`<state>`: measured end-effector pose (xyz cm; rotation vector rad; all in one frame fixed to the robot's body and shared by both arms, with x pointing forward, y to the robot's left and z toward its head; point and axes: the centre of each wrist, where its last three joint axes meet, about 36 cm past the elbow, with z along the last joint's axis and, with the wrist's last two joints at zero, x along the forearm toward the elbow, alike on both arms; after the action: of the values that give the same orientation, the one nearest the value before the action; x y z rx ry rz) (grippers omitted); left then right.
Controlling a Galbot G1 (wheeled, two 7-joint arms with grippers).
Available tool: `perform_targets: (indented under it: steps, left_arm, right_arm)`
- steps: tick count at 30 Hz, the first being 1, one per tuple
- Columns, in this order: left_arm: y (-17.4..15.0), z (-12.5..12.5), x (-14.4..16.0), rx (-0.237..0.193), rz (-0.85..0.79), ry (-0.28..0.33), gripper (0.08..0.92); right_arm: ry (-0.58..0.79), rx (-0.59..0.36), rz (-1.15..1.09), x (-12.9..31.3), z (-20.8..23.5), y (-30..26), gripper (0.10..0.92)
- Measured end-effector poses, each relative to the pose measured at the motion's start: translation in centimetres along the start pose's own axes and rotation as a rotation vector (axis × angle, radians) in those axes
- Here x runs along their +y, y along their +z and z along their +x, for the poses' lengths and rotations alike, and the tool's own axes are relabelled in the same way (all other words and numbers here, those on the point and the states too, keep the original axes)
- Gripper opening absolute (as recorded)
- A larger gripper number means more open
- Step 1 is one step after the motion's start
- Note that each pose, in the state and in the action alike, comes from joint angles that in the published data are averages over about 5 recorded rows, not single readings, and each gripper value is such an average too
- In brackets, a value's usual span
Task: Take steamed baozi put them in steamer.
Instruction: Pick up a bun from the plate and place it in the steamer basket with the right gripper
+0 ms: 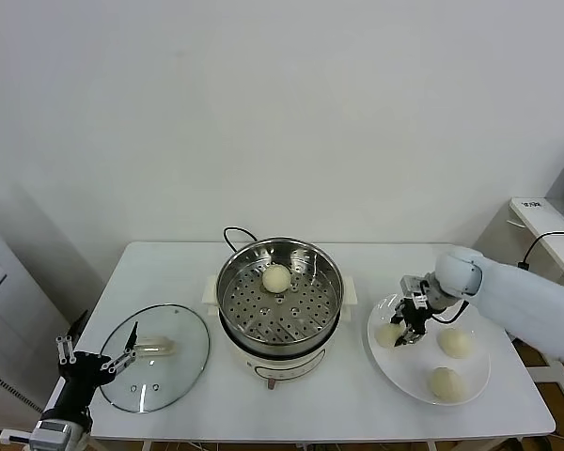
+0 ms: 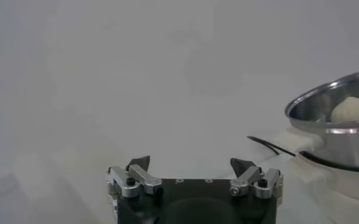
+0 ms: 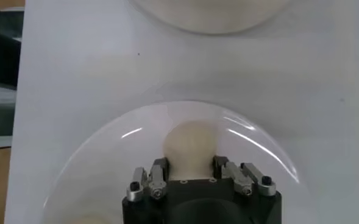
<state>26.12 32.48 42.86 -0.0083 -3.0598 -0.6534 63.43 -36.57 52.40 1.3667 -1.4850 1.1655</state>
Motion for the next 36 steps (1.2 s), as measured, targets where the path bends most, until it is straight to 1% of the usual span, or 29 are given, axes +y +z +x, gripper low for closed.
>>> perform_targets:
  steps: [4,9,12,14,19,26,31,36]
  left_arm:
    - [-0.2,-0.1,0.2,-0.006,-0.001,-0.003,0.823]
    - [-0.4,-0.2,0.3,-0.013,-0.001,-0.005,0.823]
    - [-0.5,-0.3,0.3,-0.017,0.000,-0.005,0.823]
    - [-0.6,-0.4,0.3,-0.019,0.002,-0.006,0.823]
    - [-0.7,-0.3,0.3,-0.021,0.003,-0.005,0.823]
    - [-0.6,-0.1,0.2,-0.020,0.012,-0.008,0.823]
    - [-0.5,-0.1,0.3,-0.018,0.013,-0.010,0.823]
    - [-0.5,-0.2,0.3,-0.020,0.014,-0.014,0.823]
  right_arm:
    - [0.034,-0.039,0.012,-2.4,4.9,-2.3,0.441]
    - [0.065,-0.109,0.036,-4.9,11.2,-7.1,0.441]
    - [0.063,-0.148,0.054,-5.4,13.4,-10.6,0.444]
    - [0.052,-0.166,0.068,-5.3,13.9,-12.9,0.447]
    - [0.009,-0.187,0.100,-4.4,12.1,-18.6,0.466]
    - [-0.036,-0.188,0.118,-2.8,6.1,-25.5,0.483]
    - [-0.035,-0.195,0.114,-2.3,2.2,-29.2,0.484]
    - [-0.030,-0.188,0.105,-1.9,-0.7,-31.6,0.486]
